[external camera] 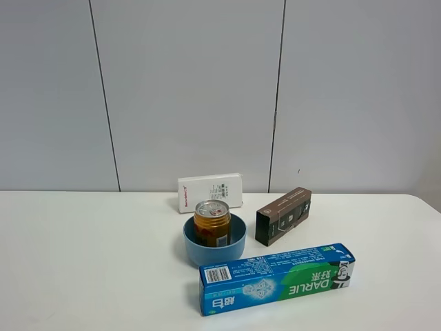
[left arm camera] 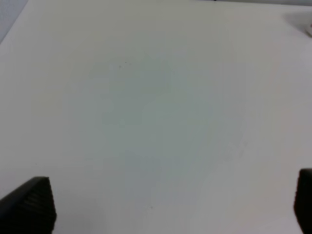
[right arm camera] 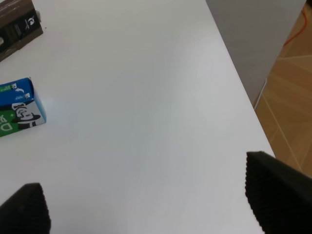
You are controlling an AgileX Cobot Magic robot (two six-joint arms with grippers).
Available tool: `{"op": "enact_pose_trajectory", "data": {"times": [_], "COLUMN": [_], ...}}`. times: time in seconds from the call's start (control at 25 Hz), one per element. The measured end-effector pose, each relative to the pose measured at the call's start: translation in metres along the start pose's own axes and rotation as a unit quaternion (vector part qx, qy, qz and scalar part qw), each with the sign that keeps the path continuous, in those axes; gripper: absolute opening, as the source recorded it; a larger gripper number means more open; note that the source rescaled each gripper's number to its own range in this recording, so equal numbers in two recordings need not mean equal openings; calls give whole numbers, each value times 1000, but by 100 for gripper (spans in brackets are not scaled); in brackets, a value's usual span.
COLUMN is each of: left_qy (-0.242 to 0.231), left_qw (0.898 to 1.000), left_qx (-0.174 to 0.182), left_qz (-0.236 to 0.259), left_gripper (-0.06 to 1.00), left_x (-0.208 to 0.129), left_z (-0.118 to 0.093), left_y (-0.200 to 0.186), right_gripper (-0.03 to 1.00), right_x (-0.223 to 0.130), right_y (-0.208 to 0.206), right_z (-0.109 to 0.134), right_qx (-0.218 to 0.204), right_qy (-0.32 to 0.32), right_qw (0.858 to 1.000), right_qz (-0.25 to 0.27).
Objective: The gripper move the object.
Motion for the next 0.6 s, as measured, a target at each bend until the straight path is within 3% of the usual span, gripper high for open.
{"op": "enact_pose_trajectory", "data": {"times": [0.6], "left_qy": [0], "left_qw": [1000], "left_qx": [0], "left_qz": [0], "left_gripper": [100], "left_x": [0], "left_z": [0], "left_y": [0], "right_gripper": [73], "right_x": [0], "right_y": [0], "right_z": [0], "right_qx": [0], "right_qy": [0], "right_qw": [1000], "right_qz": [0]}}
Point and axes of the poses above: a point on each arm's last joint axis where the gripper is mounted, y pointing out along that axis toward the gripper, z along the wrist's bending axis when the last joint is at zero, x = y × z, the point moved 10 cm from there along y, pointing out along that axis toward the gripper, and after that the axes turned 2 degrees about y, right-handed, at the moved point
